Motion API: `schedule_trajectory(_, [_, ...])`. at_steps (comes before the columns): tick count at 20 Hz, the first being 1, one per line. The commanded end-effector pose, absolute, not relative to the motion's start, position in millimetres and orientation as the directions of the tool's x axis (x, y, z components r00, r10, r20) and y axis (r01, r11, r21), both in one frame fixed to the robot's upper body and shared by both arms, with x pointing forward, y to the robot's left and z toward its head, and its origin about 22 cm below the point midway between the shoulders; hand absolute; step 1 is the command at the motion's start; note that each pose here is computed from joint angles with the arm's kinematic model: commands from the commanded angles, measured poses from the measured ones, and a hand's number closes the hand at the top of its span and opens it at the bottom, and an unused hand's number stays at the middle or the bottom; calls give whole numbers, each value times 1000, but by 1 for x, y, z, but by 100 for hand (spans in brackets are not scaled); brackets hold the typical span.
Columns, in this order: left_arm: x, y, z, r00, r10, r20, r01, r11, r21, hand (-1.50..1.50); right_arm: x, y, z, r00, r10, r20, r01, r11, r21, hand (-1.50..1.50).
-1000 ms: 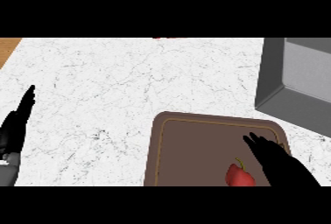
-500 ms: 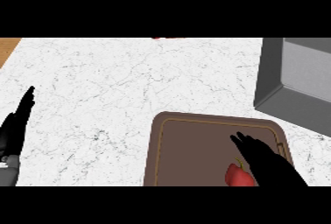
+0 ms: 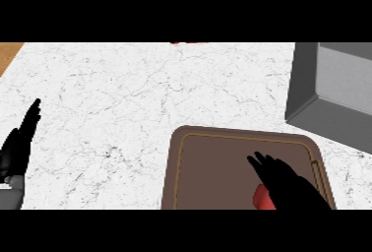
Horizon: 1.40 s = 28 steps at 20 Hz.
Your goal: Pick the bell pepper from the tray and place it in the cardboard box
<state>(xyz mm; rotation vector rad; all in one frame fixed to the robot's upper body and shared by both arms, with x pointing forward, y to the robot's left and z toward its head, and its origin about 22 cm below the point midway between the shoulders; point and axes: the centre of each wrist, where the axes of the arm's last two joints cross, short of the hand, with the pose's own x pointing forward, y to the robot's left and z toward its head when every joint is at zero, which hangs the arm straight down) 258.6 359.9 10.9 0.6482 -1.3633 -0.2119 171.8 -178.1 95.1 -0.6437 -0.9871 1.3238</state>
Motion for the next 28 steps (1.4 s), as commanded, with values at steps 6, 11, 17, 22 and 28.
schedule_trajectory(6, [273, 375, 34, 215, -496, 842, -225, 814, 536, 0, 173, -147, 68, 57, 991, 122, -547, 133, -827, -150])
schedule_trajectory(11, [249, 368, 18, 215, -500, 839, -239, 806, 542, 0, 182, -181, 41, 37, 996, 76, -476, 85, -876, 150])
schedule_trajectory(17, [250, 353, 0, 222, -502, 836, -229, 806, 545, 0, 202, -171, 40, -12, 1000, 14, -293, 10, -956, 150])
schedule_trajectory(22, [259, 348, 7, 219, -510, 832, -246, 796, 553, 0, 198, -166, 70, -4, 1000, -29, -136, -29, -990, 150])
schedule_trajectory(28, [256, 361, 12, 212, -488, 847, -240, 814, 529, 0, 235, -279, 95, -165, 986, 14, -108, -4, -994, 150])
